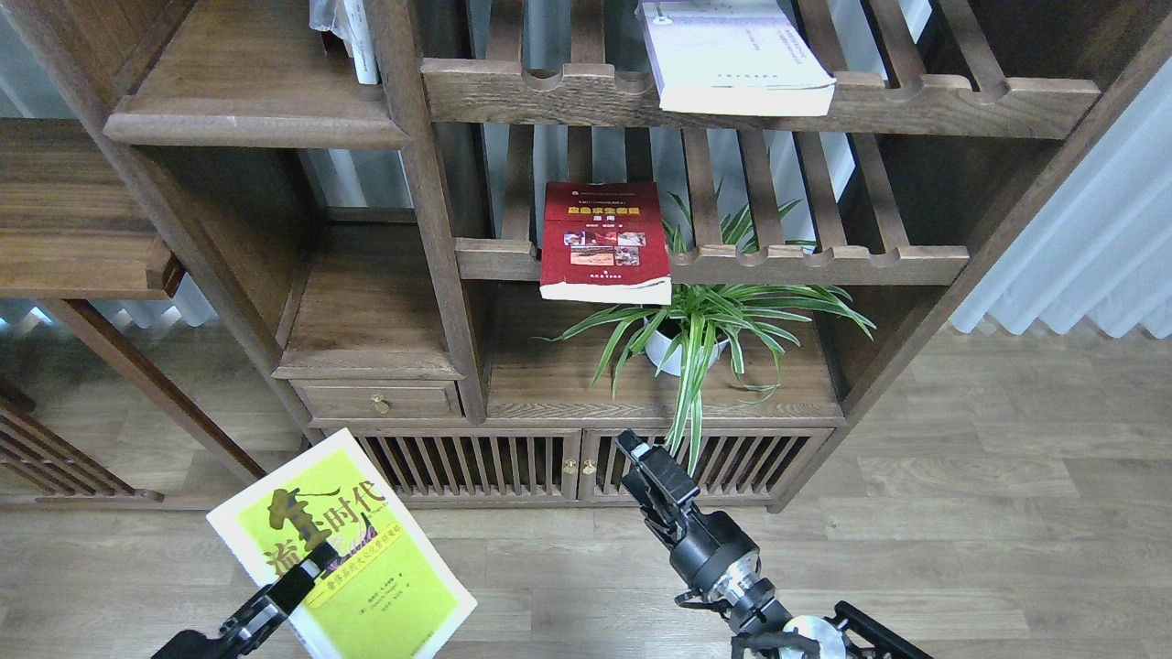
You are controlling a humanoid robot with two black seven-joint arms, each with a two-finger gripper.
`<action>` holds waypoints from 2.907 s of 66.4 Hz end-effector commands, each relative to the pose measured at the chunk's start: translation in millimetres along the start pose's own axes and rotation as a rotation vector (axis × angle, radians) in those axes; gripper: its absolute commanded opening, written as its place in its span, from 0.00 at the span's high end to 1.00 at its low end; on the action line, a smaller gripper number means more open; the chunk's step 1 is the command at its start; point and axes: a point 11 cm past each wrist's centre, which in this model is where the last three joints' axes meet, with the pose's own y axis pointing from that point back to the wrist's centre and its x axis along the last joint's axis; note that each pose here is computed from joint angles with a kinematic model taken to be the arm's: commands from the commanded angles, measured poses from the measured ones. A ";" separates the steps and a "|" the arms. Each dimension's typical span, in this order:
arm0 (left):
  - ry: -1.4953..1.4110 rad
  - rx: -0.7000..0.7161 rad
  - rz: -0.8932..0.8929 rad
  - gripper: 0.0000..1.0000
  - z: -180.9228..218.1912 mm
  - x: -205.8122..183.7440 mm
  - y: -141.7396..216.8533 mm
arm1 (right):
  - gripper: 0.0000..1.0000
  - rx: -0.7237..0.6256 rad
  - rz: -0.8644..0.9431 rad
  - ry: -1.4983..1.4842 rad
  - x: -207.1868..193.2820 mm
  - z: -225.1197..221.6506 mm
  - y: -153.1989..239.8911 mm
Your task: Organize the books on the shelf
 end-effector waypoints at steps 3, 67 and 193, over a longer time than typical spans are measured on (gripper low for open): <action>0.020 -0.124 0.009 0.98 23.4 2.6 1.9 | 0.01 0.019 -0.006 -0.001 -2.0 -6.1 -1.6; 0.036 -0.488 -0.272 0.98 158.3 -67.1 -39.8 | 0.01 0.019 0.008 -0.001 2.5 -5.7 1.5; -0.965 -0.507 -0.346 0.98 394.0 -298.9 -7.4 | 0.01 0.037 0.009 -0.009 3.2 -8.8 3.3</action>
